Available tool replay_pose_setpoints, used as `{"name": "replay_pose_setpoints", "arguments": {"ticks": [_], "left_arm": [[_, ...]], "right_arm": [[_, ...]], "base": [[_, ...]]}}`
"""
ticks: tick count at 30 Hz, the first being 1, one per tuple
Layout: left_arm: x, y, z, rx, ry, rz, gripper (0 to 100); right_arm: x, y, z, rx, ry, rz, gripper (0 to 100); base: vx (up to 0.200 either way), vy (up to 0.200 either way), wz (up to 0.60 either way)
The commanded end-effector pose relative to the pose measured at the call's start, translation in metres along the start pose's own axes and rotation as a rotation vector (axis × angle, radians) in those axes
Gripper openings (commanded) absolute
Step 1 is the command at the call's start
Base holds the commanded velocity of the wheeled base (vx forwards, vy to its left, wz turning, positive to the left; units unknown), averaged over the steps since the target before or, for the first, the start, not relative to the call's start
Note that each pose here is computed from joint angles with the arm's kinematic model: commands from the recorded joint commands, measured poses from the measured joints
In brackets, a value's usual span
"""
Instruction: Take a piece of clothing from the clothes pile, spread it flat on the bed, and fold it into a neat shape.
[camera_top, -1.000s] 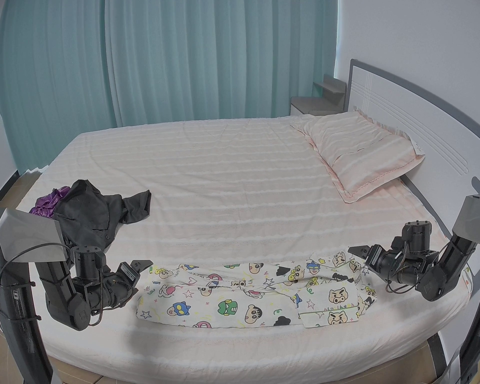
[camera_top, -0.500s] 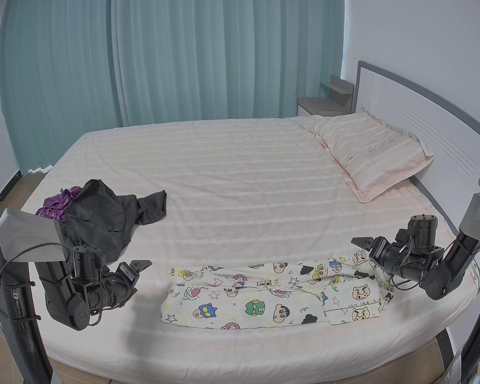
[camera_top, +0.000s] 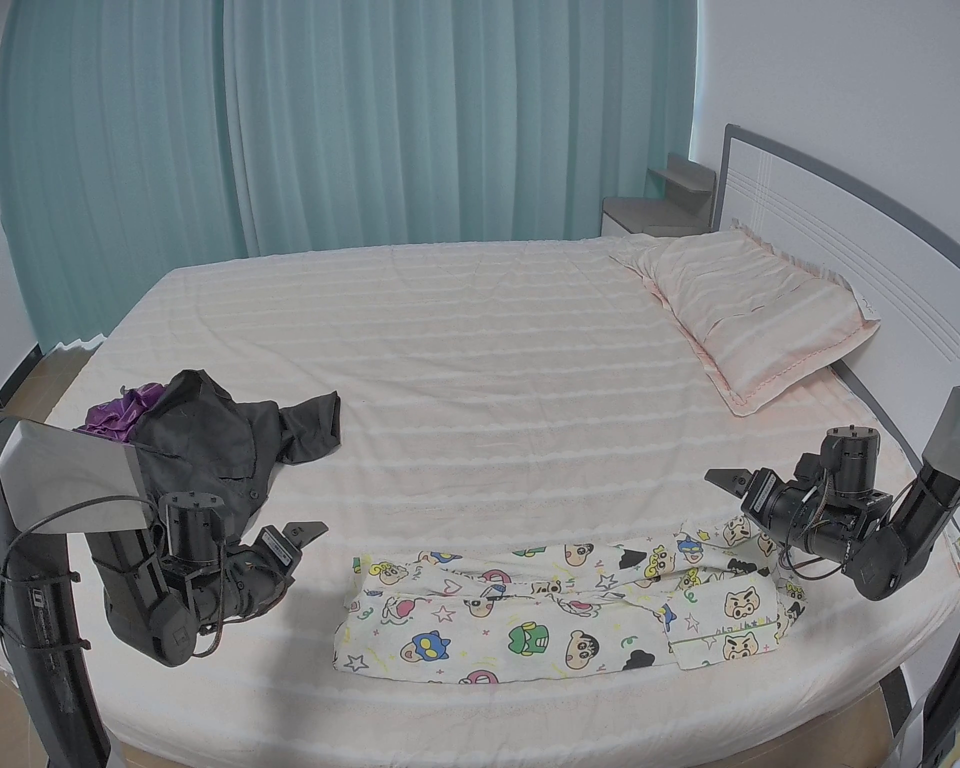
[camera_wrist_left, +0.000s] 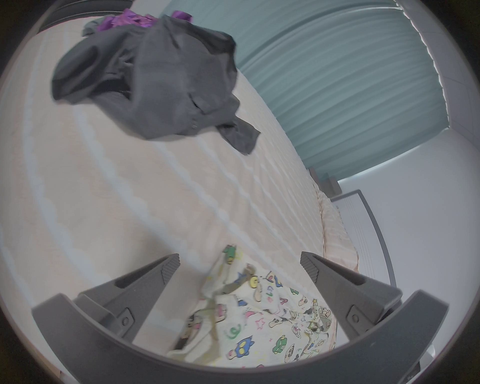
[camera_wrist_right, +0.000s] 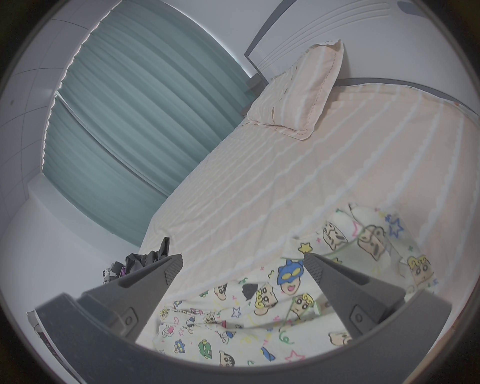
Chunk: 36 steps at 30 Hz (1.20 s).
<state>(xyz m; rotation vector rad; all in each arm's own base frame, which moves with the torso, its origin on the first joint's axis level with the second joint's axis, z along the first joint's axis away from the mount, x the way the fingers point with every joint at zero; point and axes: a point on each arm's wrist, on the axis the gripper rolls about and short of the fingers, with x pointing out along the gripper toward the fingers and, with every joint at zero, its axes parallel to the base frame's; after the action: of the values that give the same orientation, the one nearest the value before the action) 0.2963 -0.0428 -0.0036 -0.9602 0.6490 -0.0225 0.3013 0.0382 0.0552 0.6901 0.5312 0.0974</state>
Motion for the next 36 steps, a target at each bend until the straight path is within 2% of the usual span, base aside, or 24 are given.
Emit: {"name": "replay_pose_setpoints", "arguments": {"ticks": [1, 4, 5, 8, 13, 18, 36], "left_arm": [[0.011, -0.014, -0.014, 0.052, 0.039, -0.042, 100], [0.019, -0.022, -0.019, 0.110, 0.051, -0.066, 100], [0.028, -0.025, -0.026, 0.195, 0.074, -0.072, 100], [0.045, -0.031, -0.032, 0.331, 0.111, -0.064, 100], [0.057, -0.045, -0.040, 0.396, 0.180, -0.053, 100], [0.059, -0.044, -0.046, 0.519, 0.227, -0.046, 100], [0.053, -0.036, -0.057, 0.535, 0.298, -0.030, 100]], "right_arm": [[-0.002, 0.002, 0.000, -0.002, -0.002, 0.007, 100], [-0.002, 0.001, 0.000, -0.002, -0.001, 0.006, 100], [-0.002, 0.003, -0.001, -0.005, 0.003, 0.010, 100], [-0.002, 0.004, -0.003, -0.008, 0.009, 0.013, 100], [-0.004, 0.006, -0.005, -0.012, 0.008, 0.023, 100], [-0.004, 0.006, -0.005, -0.012, 0.007, 0.024, 100], [-0.002, 0.005, -0.007, -0.011, 0.016, 0.020, 100]], "base": [[0.000, 0.000, 0.00], [0.000, 0.000, 0.00], [0.000, 0.000, 0.00], [0.000, 0.000, 0.00], [0.000, 0.000, 0.00], [0.000, 0.000, 0.00], [0.000, 0.000, 0.00]]}}
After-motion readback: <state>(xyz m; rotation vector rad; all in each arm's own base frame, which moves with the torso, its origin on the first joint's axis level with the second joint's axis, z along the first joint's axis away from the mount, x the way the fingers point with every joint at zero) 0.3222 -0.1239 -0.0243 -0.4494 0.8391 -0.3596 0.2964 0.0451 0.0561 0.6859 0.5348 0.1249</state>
